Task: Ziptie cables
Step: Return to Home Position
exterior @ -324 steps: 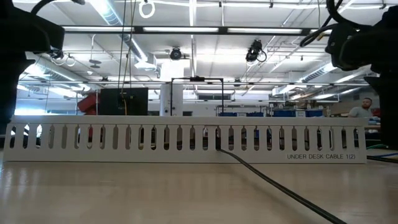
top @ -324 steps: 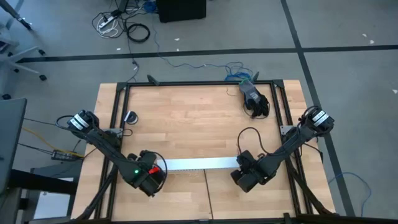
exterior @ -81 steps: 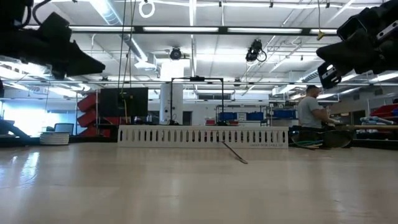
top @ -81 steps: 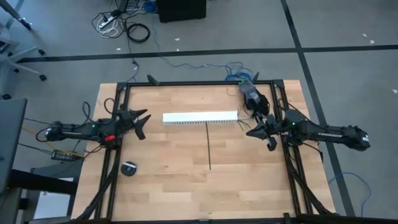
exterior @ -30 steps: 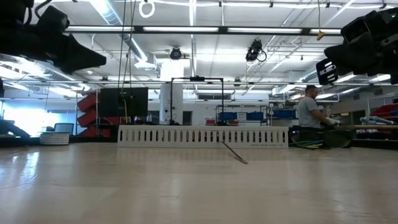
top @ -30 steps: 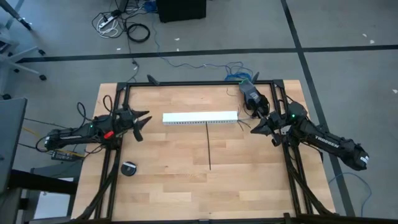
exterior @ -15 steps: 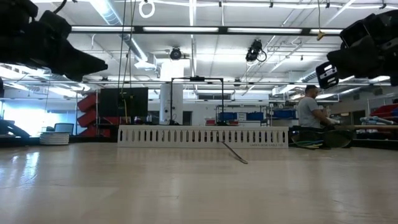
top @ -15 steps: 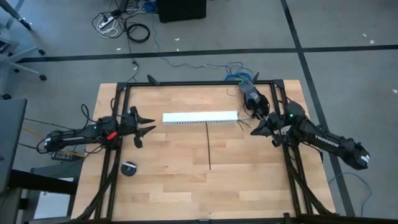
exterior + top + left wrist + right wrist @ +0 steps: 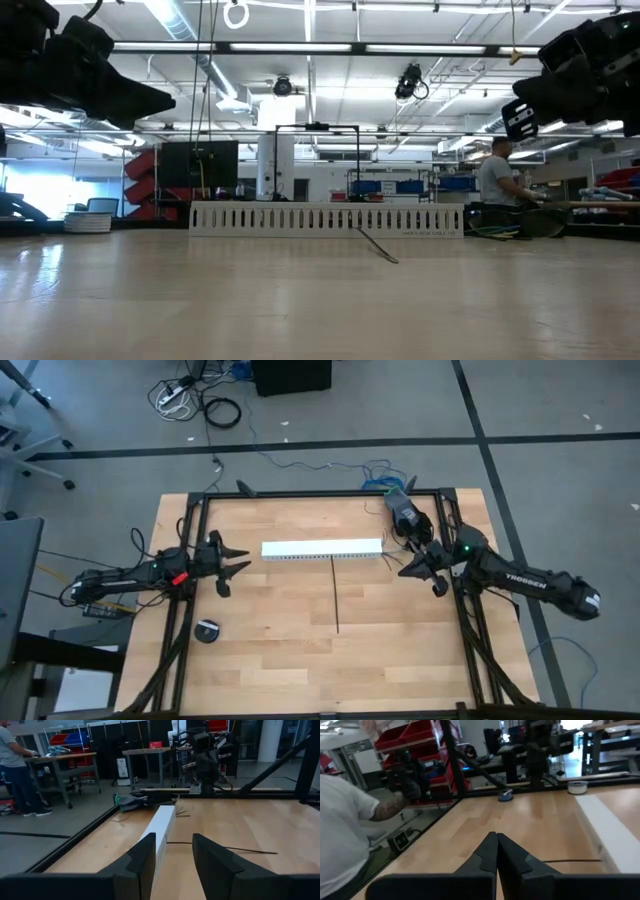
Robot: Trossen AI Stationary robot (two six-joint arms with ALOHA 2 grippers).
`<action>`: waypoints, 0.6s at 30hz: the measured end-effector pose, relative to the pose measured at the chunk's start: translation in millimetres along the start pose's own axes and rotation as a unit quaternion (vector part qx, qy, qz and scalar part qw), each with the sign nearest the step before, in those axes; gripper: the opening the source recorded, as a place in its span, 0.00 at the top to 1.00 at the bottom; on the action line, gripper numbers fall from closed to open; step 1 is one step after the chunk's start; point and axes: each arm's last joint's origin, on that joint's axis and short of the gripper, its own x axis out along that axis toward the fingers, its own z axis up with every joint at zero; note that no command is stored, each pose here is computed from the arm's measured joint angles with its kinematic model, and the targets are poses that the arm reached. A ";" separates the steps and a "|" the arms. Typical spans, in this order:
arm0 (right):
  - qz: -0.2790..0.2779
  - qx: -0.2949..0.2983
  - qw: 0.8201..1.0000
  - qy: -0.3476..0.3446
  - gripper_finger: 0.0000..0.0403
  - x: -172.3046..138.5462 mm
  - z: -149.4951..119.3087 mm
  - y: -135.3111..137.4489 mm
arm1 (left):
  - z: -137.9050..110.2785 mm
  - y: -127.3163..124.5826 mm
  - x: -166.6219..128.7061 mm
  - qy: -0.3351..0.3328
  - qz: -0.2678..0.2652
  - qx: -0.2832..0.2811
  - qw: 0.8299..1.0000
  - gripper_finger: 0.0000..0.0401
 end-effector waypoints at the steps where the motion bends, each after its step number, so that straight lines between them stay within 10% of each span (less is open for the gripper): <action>1: 0.005 -0.003 1.000 0.001 1.00 2.3 -0.4 2.5 | 0.0 0.0 0.0 0.000 0.000 0.000 1.000 0.70; 18: -0.085 -0.038 0.996 0.010 1.00 21.2 -8.6 25.0 | -0.5 0.2 0.1 0.002 0.004 0.022 1.000 0.70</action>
